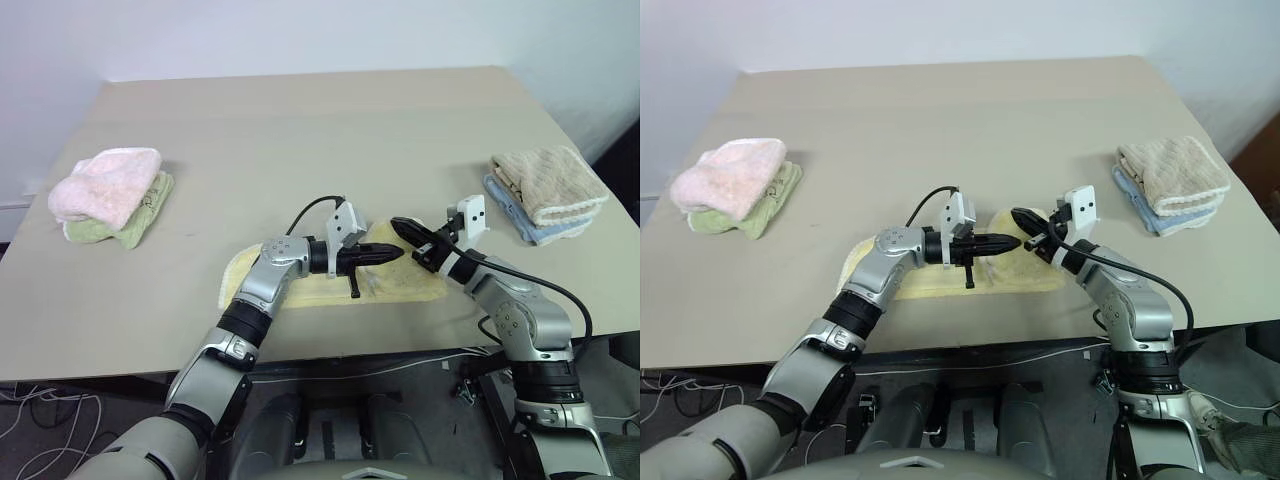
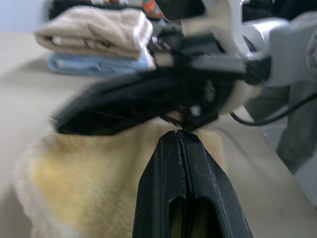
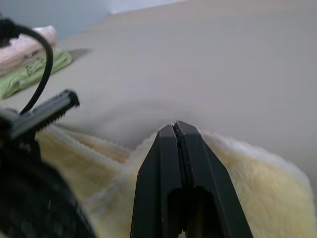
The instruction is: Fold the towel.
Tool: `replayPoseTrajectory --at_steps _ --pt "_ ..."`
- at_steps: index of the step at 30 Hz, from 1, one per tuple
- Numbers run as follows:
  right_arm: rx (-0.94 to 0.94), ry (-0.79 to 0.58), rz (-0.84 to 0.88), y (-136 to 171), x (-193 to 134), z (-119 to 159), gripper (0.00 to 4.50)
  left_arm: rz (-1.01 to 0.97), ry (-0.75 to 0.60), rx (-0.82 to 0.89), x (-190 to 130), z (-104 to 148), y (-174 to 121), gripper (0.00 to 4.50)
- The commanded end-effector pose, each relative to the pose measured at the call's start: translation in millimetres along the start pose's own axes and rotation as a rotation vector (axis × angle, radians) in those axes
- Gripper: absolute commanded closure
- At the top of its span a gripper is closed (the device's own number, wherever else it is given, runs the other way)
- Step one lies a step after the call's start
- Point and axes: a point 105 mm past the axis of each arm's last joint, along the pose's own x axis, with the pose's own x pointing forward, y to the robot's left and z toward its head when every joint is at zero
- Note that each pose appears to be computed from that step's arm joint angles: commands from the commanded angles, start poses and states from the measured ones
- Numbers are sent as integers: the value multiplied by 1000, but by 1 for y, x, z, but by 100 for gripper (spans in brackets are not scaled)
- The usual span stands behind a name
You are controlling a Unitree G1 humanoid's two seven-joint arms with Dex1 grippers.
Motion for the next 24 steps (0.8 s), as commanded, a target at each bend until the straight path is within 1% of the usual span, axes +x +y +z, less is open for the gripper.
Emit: replayPoseTrajectory --at_steps 1,4,7,8,11,14,15,16,17,18,19,20,21,24 --pt "18 0 -62 -8 7 -5 450 -49 142 3 4 -28 -15 449" --pt "76 51 -118 -14 12 -30 450 -29 204 -41 2 -45 -20 449" --pt "141 75 -169 -20 16 -46 450 -54 221 -46 1 -51 -29 449" --pt "154 79 -167 -19 19 -49 450 -46 204 -60 0 -50 -29 449" --pt "167 78 -128 -11 25 -49 450 13 127 -129 -1 -39 -19 449" --pt "186 44 -78 -7 24 -39 450 24 38 -163 -7 -22 -13 449" --pt "186 34 -58 -5 23 -35 450 31 1 -142 -10 -14 -10 449" --pt "180 22 -33 -2 21 -29 415 56 -40 -109 -14 -4 -5 450" --pt "175 9 2 2 20 -23 397 90 -84 -99 -19 8 1 450" --pt "167 2 40 7 18 -16 367 120 -126 -97 -24 19 7 450" --pt "148 -3 77 12 16 -9 332 166 -164 -97 -32 31 15 433" --pt "127 -5 110 16 14 -2 304 219 -190 -102 -41 41 24 414" --pt "108 -6 137 19 12 4 264 270 -209 -96 -51 49 32 390" --pt "54 6 198 26 6 16 161 394 -277 -85 -78 70 49 290"
